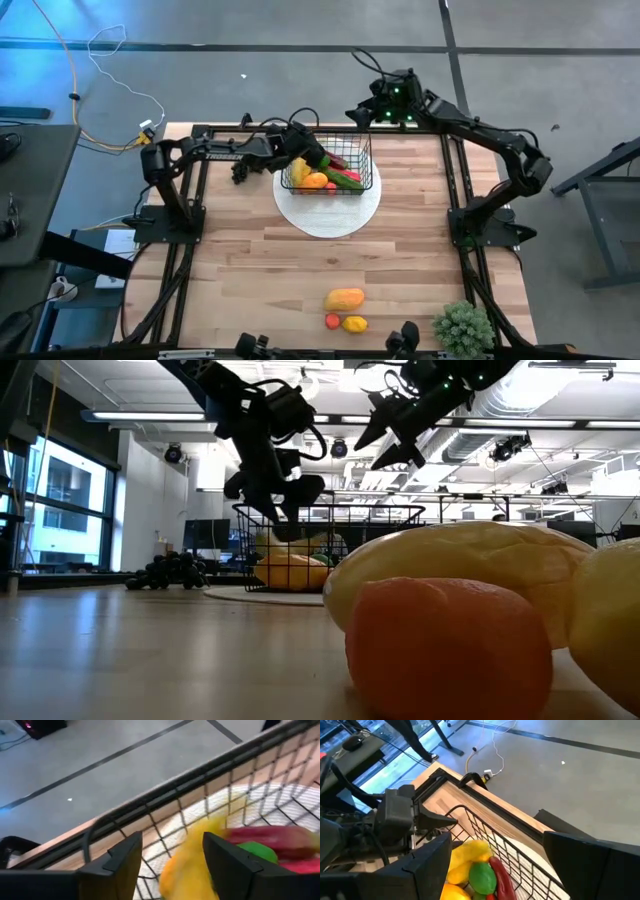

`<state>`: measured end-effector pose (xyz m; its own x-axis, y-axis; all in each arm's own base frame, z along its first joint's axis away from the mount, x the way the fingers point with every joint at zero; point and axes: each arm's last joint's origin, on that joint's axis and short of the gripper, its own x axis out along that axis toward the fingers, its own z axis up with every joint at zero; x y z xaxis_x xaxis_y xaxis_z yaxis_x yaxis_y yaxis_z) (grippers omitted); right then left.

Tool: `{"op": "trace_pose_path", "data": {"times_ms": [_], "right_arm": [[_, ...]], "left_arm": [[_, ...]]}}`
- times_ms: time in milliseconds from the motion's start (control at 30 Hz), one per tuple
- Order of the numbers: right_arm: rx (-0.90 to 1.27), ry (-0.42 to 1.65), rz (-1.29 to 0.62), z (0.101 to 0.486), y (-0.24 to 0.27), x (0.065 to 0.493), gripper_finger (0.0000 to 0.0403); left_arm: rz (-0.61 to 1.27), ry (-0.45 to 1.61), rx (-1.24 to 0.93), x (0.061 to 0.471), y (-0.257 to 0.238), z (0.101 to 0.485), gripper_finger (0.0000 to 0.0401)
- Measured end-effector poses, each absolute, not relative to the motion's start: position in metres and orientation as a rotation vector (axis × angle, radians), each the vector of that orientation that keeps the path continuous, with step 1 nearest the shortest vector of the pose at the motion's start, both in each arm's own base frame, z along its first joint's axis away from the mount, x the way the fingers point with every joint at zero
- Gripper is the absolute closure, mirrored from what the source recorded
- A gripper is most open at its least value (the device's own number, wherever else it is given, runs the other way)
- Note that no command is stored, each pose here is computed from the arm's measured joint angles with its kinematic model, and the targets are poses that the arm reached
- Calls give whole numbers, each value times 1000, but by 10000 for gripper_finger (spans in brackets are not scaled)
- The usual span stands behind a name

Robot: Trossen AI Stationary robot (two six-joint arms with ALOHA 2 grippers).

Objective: Build produce basket
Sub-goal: Put the yellow mango into the black wire basket

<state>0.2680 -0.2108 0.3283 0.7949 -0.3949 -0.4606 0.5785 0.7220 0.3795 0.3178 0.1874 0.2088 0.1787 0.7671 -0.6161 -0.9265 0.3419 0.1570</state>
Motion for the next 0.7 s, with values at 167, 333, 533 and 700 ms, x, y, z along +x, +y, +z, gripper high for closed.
{"op": "trace_pose_path", "data": {"times_ms": [167,333,533,700], "right_arm": [[559,365,-518,328,-216,263,110],[621,411,-463,324,-210,264,110],[654,473,-358,321,-184,279,110],[627,509,-254,320,-152,298,110]], "left_arm": [[1235,669,-291,310,193,216,193],[1174,678,-317,298,193,234,195],[1126,706,-258,274,183,269,196],[1096,682,-195,250,168,302,196]]}}
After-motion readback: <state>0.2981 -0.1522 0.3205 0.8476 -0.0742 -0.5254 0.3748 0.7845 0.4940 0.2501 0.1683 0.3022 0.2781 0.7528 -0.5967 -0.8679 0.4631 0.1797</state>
